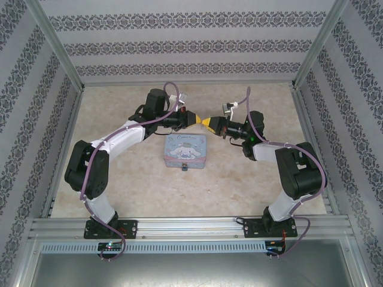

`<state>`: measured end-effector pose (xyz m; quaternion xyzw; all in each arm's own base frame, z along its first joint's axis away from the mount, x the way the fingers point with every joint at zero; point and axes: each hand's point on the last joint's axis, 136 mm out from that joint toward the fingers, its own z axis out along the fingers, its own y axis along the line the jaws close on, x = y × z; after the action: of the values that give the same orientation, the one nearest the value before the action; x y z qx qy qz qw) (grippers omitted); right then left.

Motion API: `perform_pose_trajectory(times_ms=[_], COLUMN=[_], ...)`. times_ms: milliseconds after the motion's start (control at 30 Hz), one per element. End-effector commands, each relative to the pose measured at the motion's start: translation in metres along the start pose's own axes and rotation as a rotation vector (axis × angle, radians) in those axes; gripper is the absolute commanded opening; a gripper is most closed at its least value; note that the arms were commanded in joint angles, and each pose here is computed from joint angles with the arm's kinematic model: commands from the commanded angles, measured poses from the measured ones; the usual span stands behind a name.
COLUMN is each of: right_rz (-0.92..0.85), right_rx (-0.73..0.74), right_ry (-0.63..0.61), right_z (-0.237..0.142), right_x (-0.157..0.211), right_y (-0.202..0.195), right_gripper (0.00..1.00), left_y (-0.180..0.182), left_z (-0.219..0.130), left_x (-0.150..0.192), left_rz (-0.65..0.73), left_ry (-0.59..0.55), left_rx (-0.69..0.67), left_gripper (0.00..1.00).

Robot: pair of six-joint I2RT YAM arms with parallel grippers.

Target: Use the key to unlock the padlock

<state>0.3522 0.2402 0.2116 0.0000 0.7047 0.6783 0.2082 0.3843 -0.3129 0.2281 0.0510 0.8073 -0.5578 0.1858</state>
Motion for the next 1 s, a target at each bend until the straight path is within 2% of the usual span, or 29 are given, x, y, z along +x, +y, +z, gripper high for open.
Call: perform_pose_trajectory(times_ms=[0,133,400,567,767,967], right_rz=[-0.018,0.032,0.102,0.081,0.057,0.057], right_rx=[-0.001,0.060,0.153,0.122,0.045,0.030], right_ry=[0.006,-0.145,-0.500,-0.578,-0.565,-0.561], right_z=[-0.002,-0.011,-0.029,-0.017,0.007,0.015], right_x=[0.012,0.008,-0.002,-0.007,-0.012,-0.011], right_y=[-0.002,-0.013,-0.019,0.001,0.030,0.036], right_gripper=[0.00,0.00,0.00,0.00,0.00,0.00], left_y=[-0.005,-0.003,-0.006,-0.009,-0.011,-0.008], left_z=[-0.006,-0.013,-0.029,-0.029,-0.024,-0.024], left_x=[-0.029,-0.035,-0.033,-0.027,-0.025,-0.025], left_rz=[-0.013,-0.071,-0.158,-0.211,-0.255,-0.267], left_ry=[-0.126,-0.223,-0.376,-0.436,-0.473,-0.497], left_rx=[0.005,0.019,0.048,0.069,0.105,0.101], left_gripper=[0.01,0.28,0.61,0.63,0.56,0.49])
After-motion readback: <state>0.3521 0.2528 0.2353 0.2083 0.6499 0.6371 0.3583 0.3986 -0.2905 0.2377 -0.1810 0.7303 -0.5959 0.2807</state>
